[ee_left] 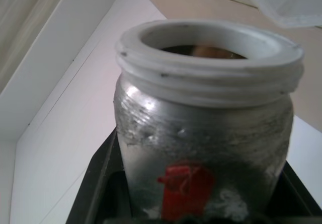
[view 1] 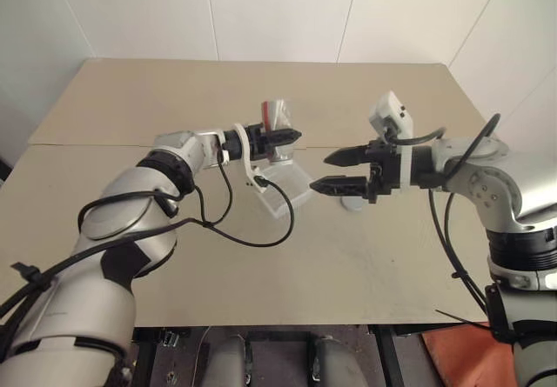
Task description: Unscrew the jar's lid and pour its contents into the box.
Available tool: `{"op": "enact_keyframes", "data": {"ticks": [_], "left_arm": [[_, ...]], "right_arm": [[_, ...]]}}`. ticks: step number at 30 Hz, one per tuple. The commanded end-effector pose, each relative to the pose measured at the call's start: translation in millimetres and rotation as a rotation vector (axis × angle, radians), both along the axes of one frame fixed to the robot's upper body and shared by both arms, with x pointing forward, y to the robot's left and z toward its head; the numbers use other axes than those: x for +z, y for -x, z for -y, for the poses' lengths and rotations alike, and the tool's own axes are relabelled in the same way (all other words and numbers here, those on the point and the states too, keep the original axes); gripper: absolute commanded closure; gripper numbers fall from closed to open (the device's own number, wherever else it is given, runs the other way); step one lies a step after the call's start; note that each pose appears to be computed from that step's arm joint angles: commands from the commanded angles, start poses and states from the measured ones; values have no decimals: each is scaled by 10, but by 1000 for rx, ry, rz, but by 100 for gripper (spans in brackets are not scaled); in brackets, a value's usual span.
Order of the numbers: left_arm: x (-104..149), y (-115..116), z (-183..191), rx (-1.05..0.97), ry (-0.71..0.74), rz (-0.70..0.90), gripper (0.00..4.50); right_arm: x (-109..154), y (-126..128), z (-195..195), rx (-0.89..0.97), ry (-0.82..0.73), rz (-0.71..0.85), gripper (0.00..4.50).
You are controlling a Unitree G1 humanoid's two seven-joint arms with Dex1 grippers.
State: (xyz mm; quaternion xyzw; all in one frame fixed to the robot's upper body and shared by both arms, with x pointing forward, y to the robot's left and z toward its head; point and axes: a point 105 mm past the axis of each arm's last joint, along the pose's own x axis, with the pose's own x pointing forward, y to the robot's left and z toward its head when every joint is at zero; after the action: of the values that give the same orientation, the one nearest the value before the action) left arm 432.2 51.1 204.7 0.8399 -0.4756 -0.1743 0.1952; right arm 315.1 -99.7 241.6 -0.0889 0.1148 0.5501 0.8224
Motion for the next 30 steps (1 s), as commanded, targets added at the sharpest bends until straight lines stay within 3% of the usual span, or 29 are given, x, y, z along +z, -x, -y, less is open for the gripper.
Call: {"op": "enact_keyframes", "data": {"ticks": [1, 5, 9, 12, 16, 18, 21, 27, 30], "left_arm": [[251, -38, 35, 10, 32, 60, 258], [239, -8, 80, -4, 71, 20, 258], [340, -43, -14, 70, 242, -101, 258], [563, -131, -311, 205, 579, -309, 258], [663, -192, -805, 288, 1181, -835, 258], [601, -170, -984, 251, 1426, -1113, 258], [424, -22, -1172, 193, 1587, -1371, 258], [103, 216, -1339, 129, 1826, -1611, 258], [-130, 279, -1309, 143, 1858, -1667, 258]], "right_arm": [[130, 69, -16, 10, -27, 63, 3], [145, 69, -19, 1, -41, 73, 3], [135, 57, -24, -7, -41, 94, 3], [136, 46, -21, -21, -49, 143, 3], [139, 56, 7, -29, -64, 197, 3], [131, 56, 18, -32, -69, 210, 3], [131, 36, 23, -41, -82, 218, 3], [187, -8, 19, -68, -120, 237, 3], [201, -34, 7, -80, -137, 237, 3]]}}
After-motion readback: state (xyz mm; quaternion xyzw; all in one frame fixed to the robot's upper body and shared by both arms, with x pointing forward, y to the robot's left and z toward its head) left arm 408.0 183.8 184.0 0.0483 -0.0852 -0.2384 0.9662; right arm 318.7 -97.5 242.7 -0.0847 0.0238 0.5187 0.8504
